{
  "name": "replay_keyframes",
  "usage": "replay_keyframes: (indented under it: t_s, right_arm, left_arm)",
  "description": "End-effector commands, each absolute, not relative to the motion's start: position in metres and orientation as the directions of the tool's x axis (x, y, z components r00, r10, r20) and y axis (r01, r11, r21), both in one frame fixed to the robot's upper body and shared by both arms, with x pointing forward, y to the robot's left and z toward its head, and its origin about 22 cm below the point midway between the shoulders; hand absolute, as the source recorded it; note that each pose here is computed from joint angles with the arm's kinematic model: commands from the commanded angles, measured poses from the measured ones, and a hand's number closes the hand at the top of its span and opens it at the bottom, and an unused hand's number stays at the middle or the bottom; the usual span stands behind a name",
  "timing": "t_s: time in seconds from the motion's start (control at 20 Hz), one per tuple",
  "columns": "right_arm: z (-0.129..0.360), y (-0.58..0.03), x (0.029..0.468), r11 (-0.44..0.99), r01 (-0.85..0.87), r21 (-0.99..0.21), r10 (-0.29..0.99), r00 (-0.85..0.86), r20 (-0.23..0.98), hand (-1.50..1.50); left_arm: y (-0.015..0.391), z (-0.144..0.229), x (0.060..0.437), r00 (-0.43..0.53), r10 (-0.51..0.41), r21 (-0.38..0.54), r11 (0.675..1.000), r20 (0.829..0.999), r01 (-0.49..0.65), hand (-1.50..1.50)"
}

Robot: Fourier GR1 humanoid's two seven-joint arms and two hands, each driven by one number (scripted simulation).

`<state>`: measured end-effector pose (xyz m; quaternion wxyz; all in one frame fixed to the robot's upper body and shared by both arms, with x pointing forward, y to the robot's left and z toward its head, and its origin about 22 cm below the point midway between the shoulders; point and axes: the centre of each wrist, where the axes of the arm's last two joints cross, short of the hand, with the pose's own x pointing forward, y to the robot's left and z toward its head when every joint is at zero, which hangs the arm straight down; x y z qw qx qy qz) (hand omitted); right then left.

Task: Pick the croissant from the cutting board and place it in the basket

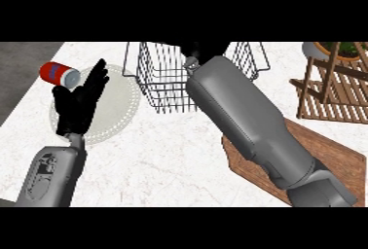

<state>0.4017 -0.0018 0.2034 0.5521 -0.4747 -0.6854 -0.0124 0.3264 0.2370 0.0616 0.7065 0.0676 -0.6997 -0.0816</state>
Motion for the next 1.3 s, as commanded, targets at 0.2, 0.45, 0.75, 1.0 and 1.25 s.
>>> replay_keyframes:
  t_s: [0.2,0.45,0.75,1.0,1.25]
  right_arm:
    - [0.216,0.005,0.423,0.453,0.695,-0.559,0.533,0.291,0.794,1.50]
    - [0.214,0.000,0.433,0.439,0.687,-0.579,0.490,0.358,0.795,1.50]
    - [0.199,-0.006,0.440,0.397,0.667,-0.630,0.479,0.435,0.762,1.50]
    - [0.190,-0.010,0.442,0.414,0.663,-0.623,0.450,0.446,0.774,1.50]
    - [0.185,-0.012,0.442,0.469,0.675,-0.569,0.415,0.400,0.817,1.50]
  left_arm:
    - [0.241,0.062,0.327,-0.010,-0.210,0.210,0.978,0.978,0.006,0.00]
    - [0.239,0.056,0.327,-0.005,-0.205,0.205,0.979,0.979,-0.002,0.00]
    - [0.238,0.066,0.330,-0.010,-0.214,0.214,0.977,0.977,-0.001,0.00]
    - [0.243,0.051,0.318,0.009,-0.200,0.200,0.980,0.980,0.005,0.00]
    - [0.250,0.063,0.325,0.007,-0.189,0.189,0.982,0.982,-0.018,0.00]
